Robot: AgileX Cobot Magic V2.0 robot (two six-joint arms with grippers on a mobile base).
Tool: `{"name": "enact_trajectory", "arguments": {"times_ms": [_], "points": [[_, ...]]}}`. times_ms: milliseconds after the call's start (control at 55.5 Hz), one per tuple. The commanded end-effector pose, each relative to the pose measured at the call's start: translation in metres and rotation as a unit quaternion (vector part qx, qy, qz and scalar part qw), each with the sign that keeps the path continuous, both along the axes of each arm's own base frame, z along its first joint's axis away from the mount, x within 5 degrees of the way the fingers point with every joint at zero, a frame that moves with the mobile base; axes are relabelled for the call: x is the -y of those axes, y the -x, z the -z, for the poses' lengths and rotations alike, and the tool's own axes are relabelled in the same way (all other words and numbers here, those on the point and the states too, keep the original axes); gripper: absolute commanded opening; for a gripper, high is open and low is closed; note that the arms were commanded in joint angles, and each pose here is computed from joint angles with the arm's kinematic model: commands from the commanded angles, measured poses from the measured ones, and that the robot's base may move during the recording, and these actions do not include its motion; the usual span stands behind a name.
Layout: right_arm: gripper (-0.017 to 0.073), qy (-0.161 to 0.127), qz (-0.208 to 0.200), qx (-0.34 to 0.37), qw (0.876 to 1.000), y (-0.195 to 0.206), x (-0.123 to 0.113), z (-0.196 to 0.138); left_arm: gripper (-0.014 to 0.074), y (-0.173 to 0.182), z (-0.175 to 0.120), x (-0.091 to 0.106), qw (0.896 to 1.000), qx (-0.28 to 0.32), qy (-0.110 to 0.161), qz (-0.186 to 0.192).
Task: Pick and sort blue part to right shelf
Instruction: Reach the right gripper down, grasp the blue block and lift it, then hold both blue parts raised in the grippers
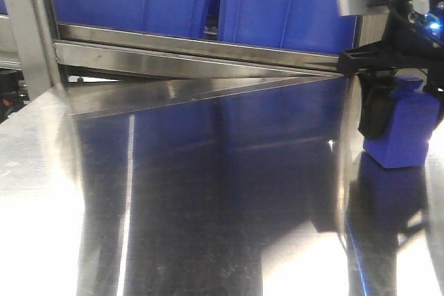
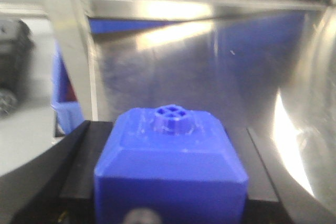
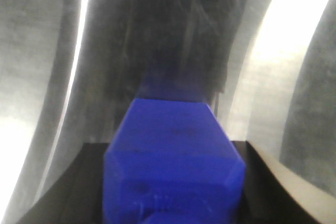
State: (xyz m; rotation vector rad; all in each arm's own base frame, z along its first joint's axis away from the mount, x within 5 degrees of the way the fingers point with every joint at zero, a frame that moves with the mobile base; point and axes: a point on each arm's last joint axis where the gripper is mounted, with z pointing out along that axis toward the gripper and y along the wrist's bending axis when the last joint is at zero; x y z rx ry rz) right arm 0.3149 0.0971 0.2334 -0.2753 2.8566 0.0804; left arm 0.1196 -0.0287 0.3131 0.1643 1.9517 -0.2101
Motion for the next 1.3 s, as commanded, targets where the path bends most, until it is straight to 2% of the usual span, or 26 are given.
{"name": "enact_trajectory", "arguments": {"times_ms": [0, 234, 468, 612, 775, 1081, 1153, 1279], "points": [[0.0187, -0.013, -0.001, 0.061, 0.998, 0.008, 0.004, -0.028, 0.0332, 0.012, -0.016, -0.006, 0.996, 0.089, 0.016, -0.015], [0.0187, -0.037, -0.003, 0.146, 0.989, 0.045, 0.015, -0.048, 0.0332, 0.046, -0.011, -0.017, 0.988, 0.153, 0.005, -0.034], [0.0185, -0.056, -0.024, 0.248, 0.967, 0.102, 0.032, -0.065, 0.0333, 0.068, -0.007, -0.02, 0.98, 0.193, 0.008, -0.036], [0.0185, -0.073, -0.033, 0.338, 0.938, 0.149, 0.047, -0.078, 0.0332, 0.071, -0.007, -0.021, 0.979, 0.199, 0.009, -0.036], [0.0185, -0.092, -0.032, 0.409, 0.908, 0.197, 0.062, -0.08, 0.0332, 0.071, -0.007, -0.021, 0.979, 0.199, 0.009, -0.036], [0.0185, -0.122, -0.029, 0.558, 0.82, 0.278, 0.087, -0.083, 0.0332, 0.071, -0.007, -0.021, 0.979, 0.199, 0.009, -0.036], [0.0185, -0.128, -0.028, 0.581, 0.803, 0.29, 0.091, -0.084, 0.0333, 0.071, -0.007, -0.021, 0.979, 0.199, 0.009, -0.036], [0.0185, -0.135, -0.026, 0.608, 0.782, 0.305, 0.096, -0.085, 0.0332, 0.071, -0.007, -0.021, 0.979, 0.199, 0.009, -0.036]]}}
